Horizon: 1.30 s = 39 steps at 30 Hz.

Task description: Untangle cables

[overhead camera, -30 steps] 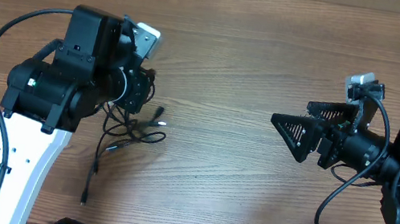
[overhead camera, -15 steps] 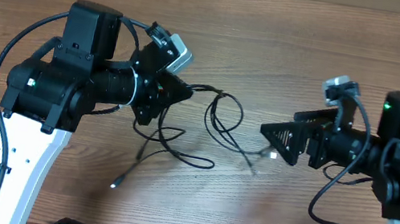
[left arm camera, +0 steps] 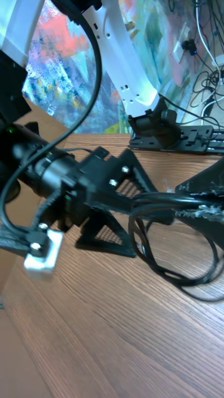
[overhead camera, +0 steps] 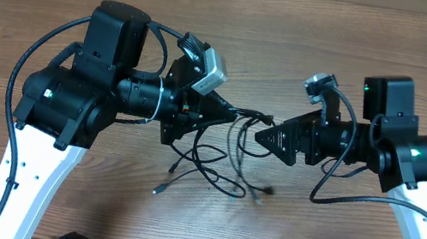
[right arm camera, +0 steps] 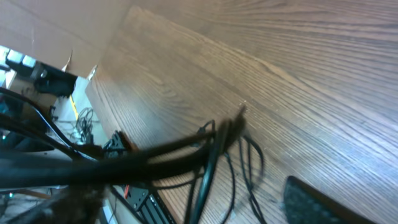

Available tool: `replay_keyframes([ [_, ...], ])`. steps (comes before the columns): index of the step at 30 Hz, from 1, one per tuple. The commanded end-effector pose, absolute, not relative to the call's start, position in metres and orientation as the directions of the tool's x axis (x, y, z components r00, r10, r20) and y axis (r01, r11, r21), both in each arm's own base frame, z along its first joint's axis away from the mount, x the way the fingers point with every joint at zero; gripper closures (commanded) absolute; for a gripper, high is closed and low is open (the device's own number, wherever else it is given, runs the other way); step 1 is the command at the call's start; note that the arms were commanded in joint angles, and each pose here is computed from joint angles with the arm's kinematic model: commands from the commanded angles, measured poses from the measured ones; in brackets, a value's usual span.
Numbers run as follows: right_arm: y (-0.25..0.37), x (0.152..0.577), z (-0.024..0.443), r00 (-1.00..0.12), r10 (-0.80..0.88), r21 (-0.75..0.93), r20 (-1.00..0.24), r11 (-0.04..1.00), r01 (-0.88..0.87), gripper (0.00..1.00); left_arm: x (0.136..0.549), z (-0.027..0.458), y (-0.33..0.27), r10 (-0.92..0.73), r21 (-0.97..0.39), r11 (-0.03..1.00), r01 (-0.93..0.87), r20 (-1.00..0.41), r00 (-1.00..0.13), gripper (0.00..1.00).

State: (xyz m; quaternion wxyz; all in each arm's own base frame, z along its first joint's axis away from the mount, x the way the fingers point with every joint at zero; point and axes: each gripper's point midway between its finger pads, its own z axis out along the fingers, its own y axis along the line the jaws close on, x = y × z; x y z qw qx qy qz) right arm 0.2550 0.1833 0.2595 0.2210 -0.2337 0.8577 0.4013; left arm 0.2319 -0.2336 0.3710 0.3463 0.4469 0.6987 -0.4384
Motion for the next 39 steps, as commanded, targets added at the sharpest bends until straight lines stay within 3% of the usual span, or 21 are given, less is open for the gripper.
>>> replay_keyframes([
  [1, 0.191, 0.252, 0.258, -0.76, -0.275, 0.554, -0.59, 0.547, -0.628, 0.2, 0.218, 0.389, -0.238, 0.291, -0.277, 0.134, 0.952, -0.907, -0.305, 0.96],
  [3, 0.19, 0.253, 0.255, -0.759, -0.281, 0.539, -0.587, 0.564, -0.625, 0.31, 0.215, 0.392, -0.239, 0.28, -0.281, 0.11, 0.953, -0.912, -0.301, 0.96],
  [7, 0.186, 0.256, 0.251, -0.761, -0.284, 0.519, -0.583, 0.59, -0.618, 0.95, 0.212, 0.396, -0.241, 0.268, -0.281, 0.084, 0.956, -0.917, -0.294, 0.96],
  [13, 0.163, 0.258, 0.229, -0.831, -0.263, 0.462, -0.489, 0.73, -0.503, 0.96, 0.221, 0.391, -0.238, 0.282, -0.287, 0.145, 0.947, -0.905, -0.317, 0.96],
  [17, 0.128, 0.272, 0.21, -0.912, -0.102, 0.359, -0.397, 0.897, -0.256, 0.96, 0.241, 0.378, -0.229, 0.298, -0.314, 0.304, 0.899, -0.865, -0.403, 0.96],
  [20, 0.101, 0.28, 0.203, -0.926, 0.046, 0.268, -0.375, 0.962, -0.061, 0.96, 0.249, 0.376, -0.221, 0.285, -0.327, 0.363, 0.873, -0.853, -0.438, 0.96],
  [26, 0.048, 0.278, 0.194, -0.875, 0.337, 0.144, -0.348, 0.941, 0.306, 0.96, 0.257, 0.382, -0.202, 0.251, -0.312, 0.42, 0.852, -0.863, -0.439, 0.96],
  [35, 0.011, 0.272, 0.19, -0.835, 0.452, 0.123, -0.315, 0.891, 0.437, 0.96, 0.255, 0.405, -0.168, 0.189, -0.248, 0.513, 0.822, -0.901, -0.389, 0.96],
  [39, 0.001, 0.272, 0.19, -0.819, 0.48, 0.122, -0.314, 0.876, 0.467, 0.81, 0.25, 0.415, -0.156, 0.17, -0.213, 0.544, 0.811, -0.919, -0.356, 0.96],
])
